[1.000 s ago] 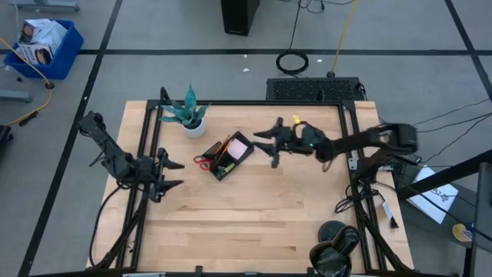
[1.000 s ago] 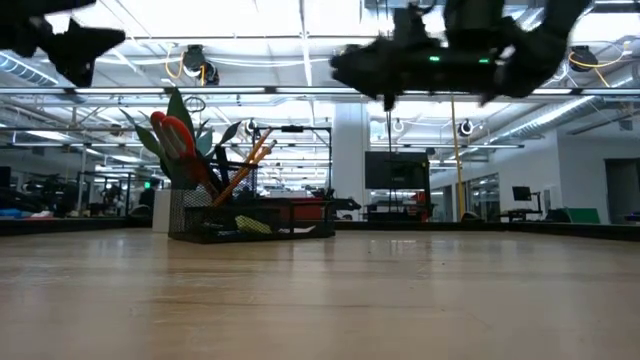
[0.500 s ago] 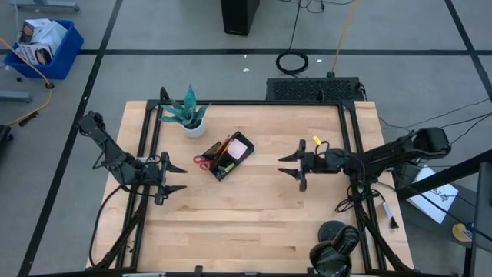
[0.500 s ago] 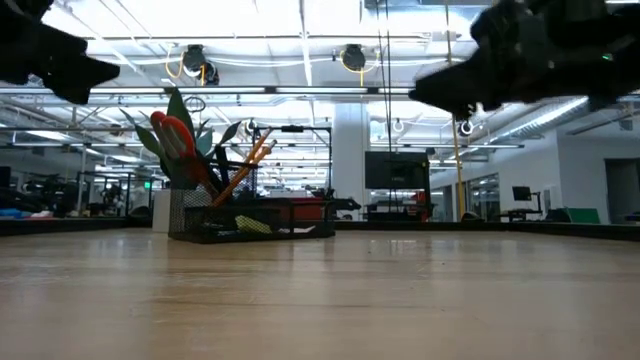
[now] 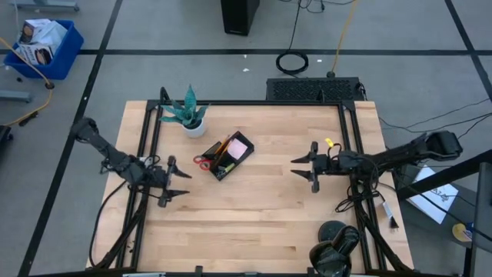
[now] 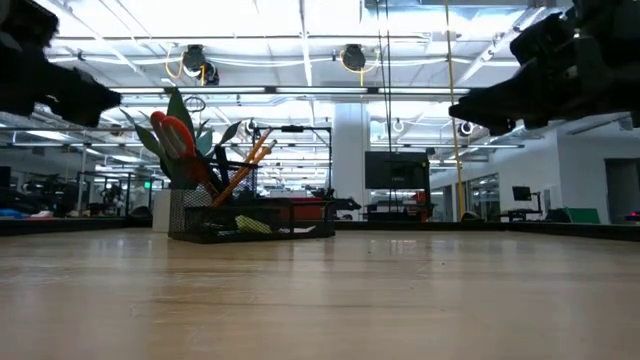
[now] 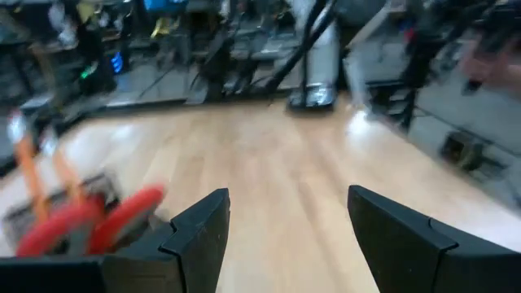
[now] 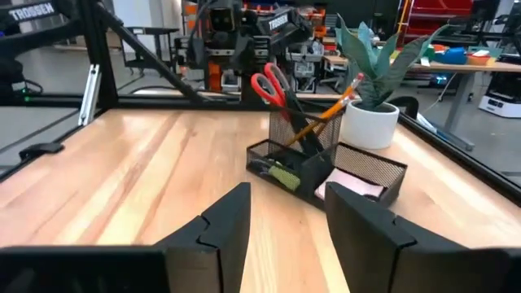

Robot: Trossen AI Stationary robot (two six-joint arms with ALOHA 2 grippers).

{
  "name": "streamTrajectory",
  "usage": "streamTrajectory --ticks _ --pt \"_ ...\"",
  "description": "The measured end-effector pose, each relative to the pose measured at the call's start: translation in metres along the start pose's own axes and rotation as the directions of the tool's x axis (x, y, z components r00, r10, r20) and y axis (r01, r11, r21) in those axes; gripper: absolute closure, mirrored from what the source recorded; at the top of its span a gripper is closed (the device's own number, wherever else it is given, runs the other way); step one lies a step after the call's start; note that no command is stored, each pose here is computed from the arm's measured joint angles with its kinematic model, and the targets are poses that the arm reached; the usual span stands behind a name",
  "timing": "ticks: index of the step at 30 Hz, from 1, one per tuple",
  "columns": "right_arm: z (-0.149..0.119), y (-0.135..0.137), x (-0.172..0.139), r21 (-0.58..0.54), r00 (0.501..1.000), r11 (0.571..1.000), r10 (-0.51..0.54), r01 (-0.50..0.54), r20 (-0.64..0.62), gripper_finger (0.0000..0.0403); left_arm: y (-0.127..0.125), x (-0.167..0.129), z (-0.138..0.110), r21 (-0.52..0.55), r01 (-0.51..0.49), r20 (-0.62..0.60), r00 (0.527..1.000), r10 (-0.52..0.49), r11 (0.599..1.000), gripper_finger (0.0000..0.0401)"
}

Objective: Pick and place office supplies into organizer
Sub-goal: Return to Home Position

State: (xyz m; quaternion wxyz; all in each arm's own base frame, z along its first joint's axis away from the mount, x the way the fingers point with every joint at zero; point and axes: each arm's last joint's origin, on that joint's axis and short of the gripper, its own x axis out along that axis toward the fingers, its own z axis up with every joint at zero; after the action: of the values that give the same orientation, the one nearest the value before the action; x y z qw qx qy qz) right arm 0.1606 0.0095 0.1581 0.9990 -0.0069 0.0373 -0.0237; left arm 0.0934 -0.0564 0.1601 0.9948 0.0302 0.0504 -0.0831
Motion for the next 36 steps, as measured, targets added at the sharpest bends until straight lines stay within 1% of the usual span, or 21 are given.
streamTrajectory --ticks 2,5,7,9,11,13,14,17,19,22,24,27,29,33,35,36 --pt "-0.001 0.000 -0.005 -0.008 1.000 1.000 0.003 -0.003 -0.006 0.0253 0.004 0.002 -0.005 -0.030 -0.024 -0.025 0.999 0.023 0.999 0.0146" --pt "-0.001 -0.001 -0.010 -0.012 1.000 1.000 0.000 0.000 -0.010 0.0254 0.006 0.004 -0.003 -0.016 0.031 -0.012 0.999 -0.032 0.999 0.0146" --pt "-0.001 -0.001 -0.014 -0.013 1.000 1.000 -0.001 0.001 -0.014 0.0253 0.009 0.005 0.000 -0.017 0.033 0.018 0.999 -0.033 0.999 0.0146" --pt "0.001 -0.002 -0.018 -0.007 1.000 1.000 0.000 0.000 0.002 0.0251 0.012 0.005 0.000 -0.009 0.033 0.024 0.999 -0.032 0.999 0.0146" --pt "0.005 -0.003 -0.023 -0.002 0.999 1.000 0.003 -0.003 0.039 0.0250 0.015 0.006 0.000 -0.002 0.014 0.024 1.000 -0.013 1.000 0.0146" --pt "0.010 -0.003 -0.028 0.005 0.997 1.000 0.004 -0.004 0.078 0.0251 0.020 0.007 0.000 -0.011 -0.026 0.021 0.999 0.026 1.000 0.0146" --pt "0.011 -0.004 -0.030 0.006 0.996 1.000 0.004 -0.004 0.091 0.0251 0.022 0.008 0.000 -0.016 -0.026 0.018 0.999 0.027 1.000 0.0146" --pt "0.013 -0.004 -0.036 0.015 0.995 1.000 0.002 -0.004 0.101 0.0254 0.027 0.008 0.000 -0.029 0.020 0.022 1.000 -0.019 0.999 0.0146" --pt "0.014 -0.005 -0.039 0.016 0.993 1.000 0.002 -0.004 0.117 0.0254 0.030 0.008 0.001 -0.036 0.033 0.037 0.999 -0.032 0.999 0.0146" --pt "0.014 -0.005 -0.044 0.009 0.994 1.000 0.003 -0.004 0.111 0.0253 0.037 0.006 0.001 -0.044 0.002 0.048 0.999 0.000 0.999 0.0146" --pt "0.012 -0.006 -0.047 0.033 0.995 0.999 0.002 -0.005 0.098 0.0251 0.040 0.004 0.000 -0.058 -0.015 0.036 0.999 0.018 0.998 0.0146" --pt "0.010 -0.006 -0.052 0.055 0.997 0.998 0.020 -0.025 0.080 0.0250 0.042 0.001 -0.001 -0.064 0.014 0.045 0.999 -0.011 0.998 0.0146" --pt "0.011 -0.006 -0.056 0.052 0.993 0.997 0.056 -0.061 0.101 0.0251 0.044 0.000 0.001 -0.063 0.017 0.068 0.998 -0.013 0.998 0.0146" --pt "0.014 -0.007 -0.065 0.055 0.985 0.996 0.057 -0.066 0.161 0.0252 0.046 -0.003 0.003 -0.058 -0.007 0.097 0.995 0.012 0.998 0.0146" --pt "0.013 -0.007 -0.066 0.054 0.987 0.997 0.054 -0.063 0.153 0.0252 0.047 -0.003 0.003 -0.060 -0.016 0.099 0.995 0.022 0.998 0.0146" --pt "0.011 -0.007 -0.065 0.052 0.990 0.997 0.055 -0.062 0.129 0.0251 0.048 -0.003 0.003 -0.061 -0.021 0.097 0.995 0.027 0.998 0.0146"
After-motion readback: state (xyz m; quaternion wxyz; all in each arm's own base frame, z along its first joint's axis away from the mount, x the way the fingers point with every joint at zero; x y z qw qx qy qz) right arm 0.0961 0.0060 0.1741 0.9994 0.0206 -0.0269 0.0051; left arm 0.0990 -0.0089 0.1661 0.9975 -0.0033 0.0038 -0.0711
